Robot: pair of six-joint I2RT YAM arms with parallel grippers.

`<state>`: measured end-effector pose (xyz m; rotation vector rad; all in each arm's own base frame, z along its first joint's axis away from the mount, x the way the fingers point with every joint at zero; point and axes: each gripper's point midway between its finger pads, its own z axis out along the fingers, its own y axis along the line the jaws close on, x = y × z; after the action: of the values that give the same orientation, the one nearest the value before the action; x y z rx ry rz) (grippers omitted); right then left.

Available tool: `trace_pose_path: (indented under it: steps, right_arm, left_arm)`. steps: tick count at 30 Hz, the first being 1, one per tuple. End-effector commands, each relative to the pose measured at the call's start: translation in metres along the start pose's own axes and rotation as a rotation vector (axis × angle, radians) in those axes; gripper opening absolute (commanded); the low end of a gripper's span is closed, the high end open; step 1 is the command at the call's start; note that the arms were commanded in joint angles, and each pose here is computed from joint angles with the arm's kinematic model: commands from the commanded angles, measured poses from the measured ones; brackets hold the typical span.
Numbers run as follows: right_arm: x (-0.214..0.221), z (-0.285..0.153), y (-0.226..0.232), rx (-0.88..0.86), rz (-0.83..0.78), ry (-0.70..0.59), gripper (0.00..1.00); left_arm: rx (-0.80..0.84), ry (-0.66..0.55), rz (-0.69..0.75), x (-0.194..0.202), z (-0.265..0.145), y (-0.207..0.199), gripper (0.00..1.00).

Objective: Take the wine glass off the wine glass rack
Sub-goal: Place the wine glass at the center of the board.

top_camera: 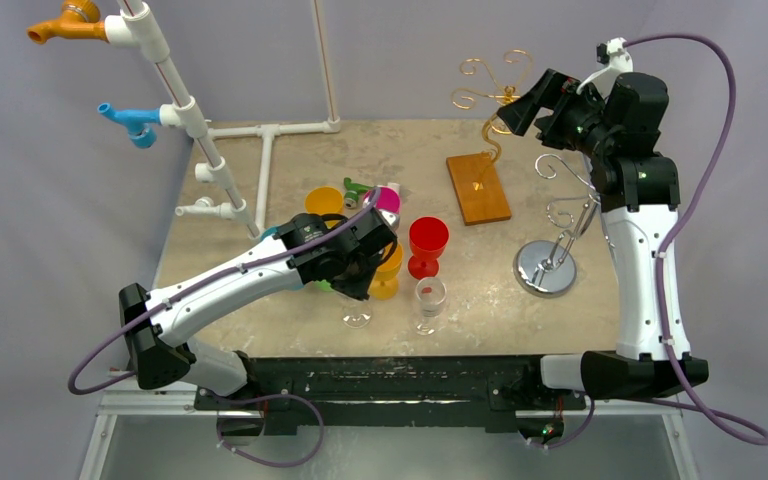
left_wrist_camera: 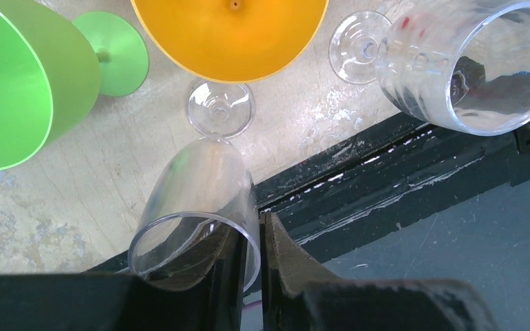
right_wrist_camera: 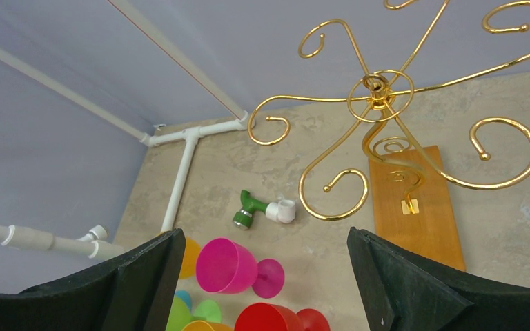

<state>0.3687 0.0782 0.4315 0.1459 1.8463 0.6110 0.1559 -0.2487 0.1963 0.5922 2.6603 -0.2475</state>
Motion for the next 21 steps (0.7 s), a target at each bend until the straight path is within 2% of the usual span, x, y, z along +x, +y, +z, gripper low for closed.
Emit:
trace_pose_path:
  steps: [1, 13, 21]
  right_arm:
    - [-0.007, 0.0, 0.006, -0.027, -0.033, -0.03, 0.99]
    - [-0.007, -0.001, 0.005, -0.025, -0.033, -0.031, 0.99]
    - [-0.005, 0.003, 0.004, -0.025, -0.031, -0.024, 0.99]
  left_arm:
    - [0.016, -0.059, 0.011, -0.013, -0.006, -0.004, 0.19]
    - [0.023, -0.087, 0.015, -0.022, -0.02, -0.005, 0.38]
    - [0.038, -0.119, 0.009, -0.028, -0.034, -0.006, 0.47]
